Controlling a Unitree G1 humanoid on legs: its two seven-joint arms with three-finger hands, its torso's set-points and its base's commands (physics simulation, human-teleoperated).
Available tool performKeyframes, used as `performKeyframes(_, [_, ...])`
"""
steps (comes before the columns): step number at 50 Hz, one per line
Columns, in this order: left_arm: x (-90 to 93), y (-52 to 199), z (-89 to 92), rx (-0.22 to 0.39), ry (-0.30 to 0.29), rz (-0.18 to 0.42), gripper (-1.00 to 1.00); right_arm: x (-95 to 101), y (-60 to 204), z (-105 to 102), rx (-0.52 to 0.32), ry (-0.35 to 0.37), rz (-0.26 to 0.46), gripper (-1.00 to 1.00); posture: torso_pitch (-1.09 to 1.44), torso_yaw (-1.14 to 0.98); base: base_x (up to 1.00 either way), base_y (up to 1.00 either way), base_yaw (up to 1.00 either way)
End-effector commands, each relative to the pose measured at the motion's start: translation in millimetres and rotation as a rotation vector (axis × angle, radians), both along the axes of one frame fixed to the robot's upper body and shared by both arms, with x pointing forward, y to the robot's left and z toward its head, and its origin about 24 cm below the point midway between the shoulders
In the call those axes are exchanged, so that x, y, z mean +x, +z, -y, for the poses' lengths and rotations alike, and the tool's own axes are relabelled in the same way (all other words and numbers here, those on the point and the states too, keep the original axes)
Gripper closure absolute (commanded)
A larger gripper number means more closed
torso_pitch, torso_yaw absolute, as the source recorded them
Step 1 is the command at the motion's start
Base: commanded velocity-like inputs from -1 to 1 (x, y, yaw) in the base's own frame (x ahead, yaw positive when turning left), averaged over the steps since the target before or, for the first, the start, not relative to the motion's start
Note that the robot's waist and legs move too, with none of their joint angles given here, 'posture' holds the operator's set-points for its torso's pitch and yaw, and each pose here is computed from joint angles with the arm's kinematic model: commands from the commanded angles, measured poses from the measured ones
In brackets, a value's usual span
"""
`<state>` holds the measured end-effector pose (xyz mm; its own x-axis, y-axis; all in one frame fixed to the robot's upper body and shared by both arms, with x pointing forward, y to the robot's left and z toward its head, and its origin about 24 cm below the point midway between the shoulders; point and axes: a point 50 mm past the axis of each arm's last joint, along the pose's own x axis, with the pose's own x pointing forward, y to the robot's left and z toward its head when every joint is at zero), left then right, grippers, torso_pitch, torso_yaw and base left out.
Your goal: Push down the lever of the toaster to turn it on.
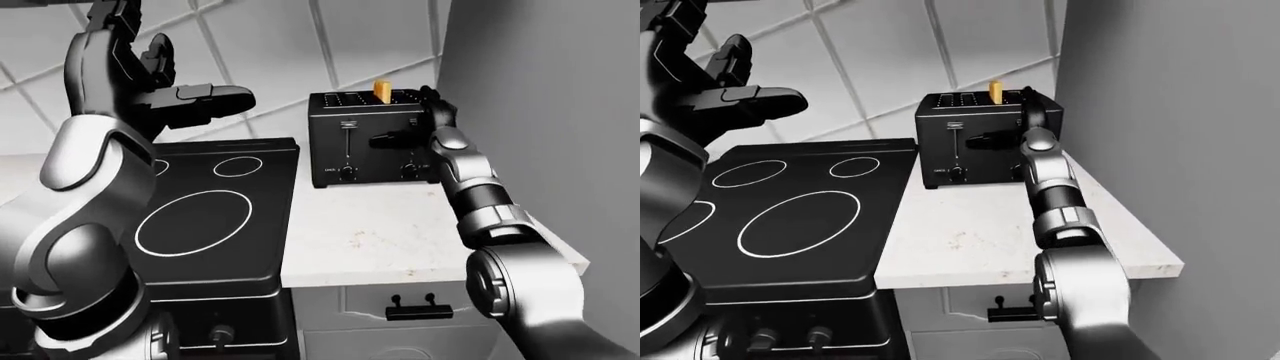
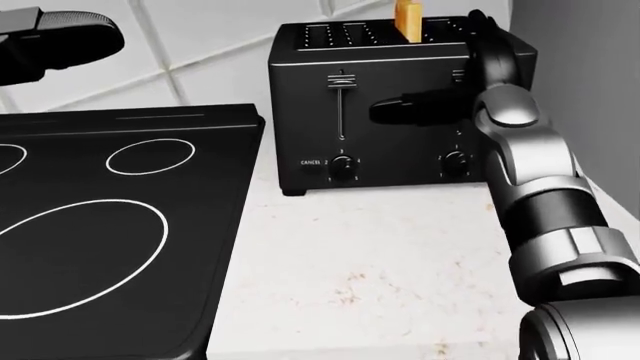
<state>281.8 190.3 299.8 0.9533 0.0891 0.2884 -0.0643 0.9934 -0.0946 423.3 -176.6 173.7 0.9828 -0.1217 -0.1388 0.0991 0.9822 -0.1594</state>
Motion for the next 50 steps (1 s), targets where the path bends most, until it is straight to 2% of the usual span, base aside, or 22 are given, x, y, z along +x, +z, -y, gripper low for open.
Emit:
performKeyframes(1, [-4.5, 12.7, -0.3, -0.003, 0.002, 0.066, -1.00, 3.8, 32.0, -4.6, -0.013, 0.018, 0.124, -1.00, -0.47, 0.00, 0.00, 0.00, 0.00])
performKeyframes(20, [-5.1, 13.9, -1.3, -0.005, 0.007, 0.070, -1.00, 6.8, 26.9, -4.4, -0.027, 0.002, 0.111, -1.00, -0.47, 0.00, 0.00, 0.00, 0.00])
performKeyframes(38, [-5.0, 13.0, -2.3, -0.003, 0.011, 0.071, -1.00, 6.7, 21.8, -3.7, -0.054, 0.009, 0.054, -1.00, -0.47, 0.00, 0.00, 0.00, 0.00])
performKeyframes(50, [-5.1, 14.0, -1.6, -0.002, 0.009, 0.071, -1.00, 5.6, 14.1, -3.2, -0.045, 0.010, 0.025, -1.00, -0.47, 0.00, 0.00, 0.00, 0.00])
